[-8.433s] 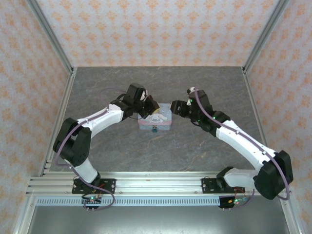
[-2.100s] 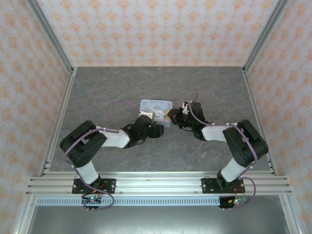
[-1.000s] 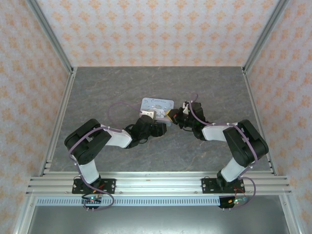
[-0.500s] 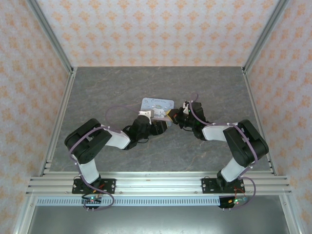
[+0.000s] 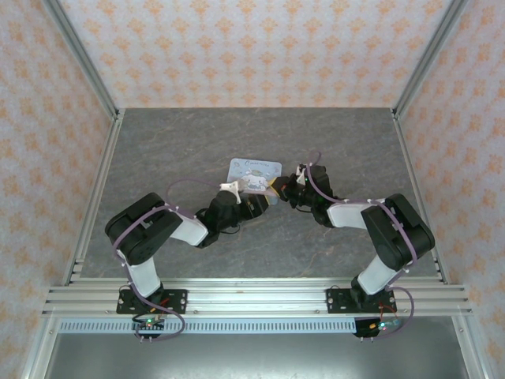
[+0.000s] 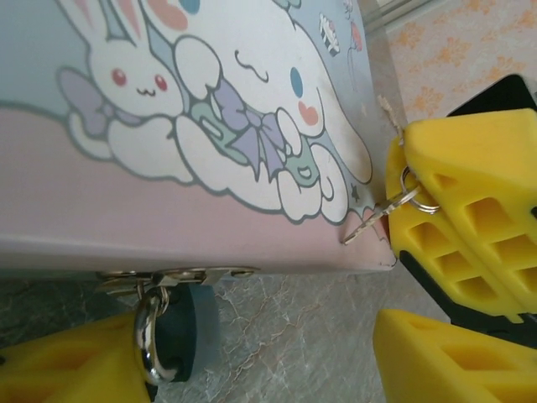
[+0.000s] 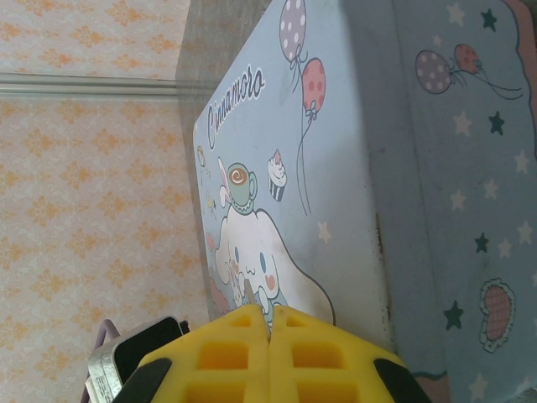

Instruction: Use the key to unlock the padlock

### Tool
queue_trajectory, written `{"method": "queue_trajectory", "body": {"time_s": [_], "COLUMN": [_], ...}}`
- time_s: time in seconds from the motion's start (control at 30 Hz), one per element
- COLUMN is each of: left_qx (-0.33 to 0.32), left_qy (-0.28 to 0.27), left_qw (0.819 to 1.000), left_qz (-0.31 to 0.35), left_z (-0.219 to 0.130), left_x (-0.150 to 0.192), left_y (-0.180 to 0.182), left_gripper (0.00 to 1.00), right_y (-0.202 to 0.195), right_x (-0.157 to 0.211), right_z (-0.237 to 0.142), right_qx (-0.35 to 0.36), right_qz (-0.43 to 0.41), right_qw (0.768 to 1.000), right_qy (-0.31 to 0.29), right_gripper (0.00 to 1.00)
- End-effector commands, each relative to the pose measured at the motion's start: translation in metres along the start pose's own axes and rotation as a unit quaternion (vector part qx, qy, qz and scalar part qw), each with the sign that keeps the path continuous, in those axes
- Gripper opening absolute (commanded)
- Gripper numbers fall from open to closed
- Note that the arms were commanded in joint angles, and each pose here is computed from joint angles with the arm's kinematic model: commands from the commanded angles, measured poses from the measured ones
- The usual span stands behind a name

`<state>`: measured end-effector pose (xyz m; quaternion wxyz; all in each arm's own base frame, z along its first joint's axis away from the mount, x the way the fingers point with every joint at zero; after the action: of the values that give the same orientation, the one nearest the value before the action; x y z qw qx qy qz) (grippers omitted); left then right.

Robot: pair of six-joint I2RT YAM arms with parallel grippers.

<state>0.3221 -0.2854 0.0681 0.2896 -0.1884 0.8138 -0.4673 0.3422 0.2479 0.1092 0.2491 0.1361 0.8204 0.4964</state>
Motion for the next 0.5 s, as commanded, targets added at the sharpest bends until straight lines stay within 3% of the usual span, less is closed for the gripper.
{"method": "queue_trajectory", "body": {"time_s": [0.0, 0.47], "left_qx": [0.022, -0.07], "left_qy": [-0.029, -0.034], "left_qw": [0.999, 0.997], "left_qz": [-0.007, -0.012], "left_z": [-0.003, 0.007], "left_x": [-0.01, -0.007], "left_y": [-0.011, 0.032], "left_gripper": [0.65, 0.52], "right_y": [0.0, -0.002], "right_x": [-0.001, -0.001], "right_z": [-0.002, 0.0], "right_qx": [0.001, 0.003], "right_qz": [-0.005, -0.004], "right_qw": [1.0, 1.0], "right_qy": [-0.005, -0.005], "right_gripper": [0.0, 0.0]}}
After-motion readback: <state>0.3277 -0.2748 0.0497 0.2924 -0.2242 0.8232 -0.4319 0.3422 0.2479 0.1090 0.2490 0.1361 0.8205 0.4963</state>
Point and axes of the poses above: each hand's point on the last joint's axis, 136 mm out from that joint toward the fingers, its own z axis out along the fingers, its own y axis along the line the jaws close on, x = y × z, the point moved 1 cm from there along -z, back along the fingers, and after that the axes turned 11 degrees about -z, right-handed, at the moved point
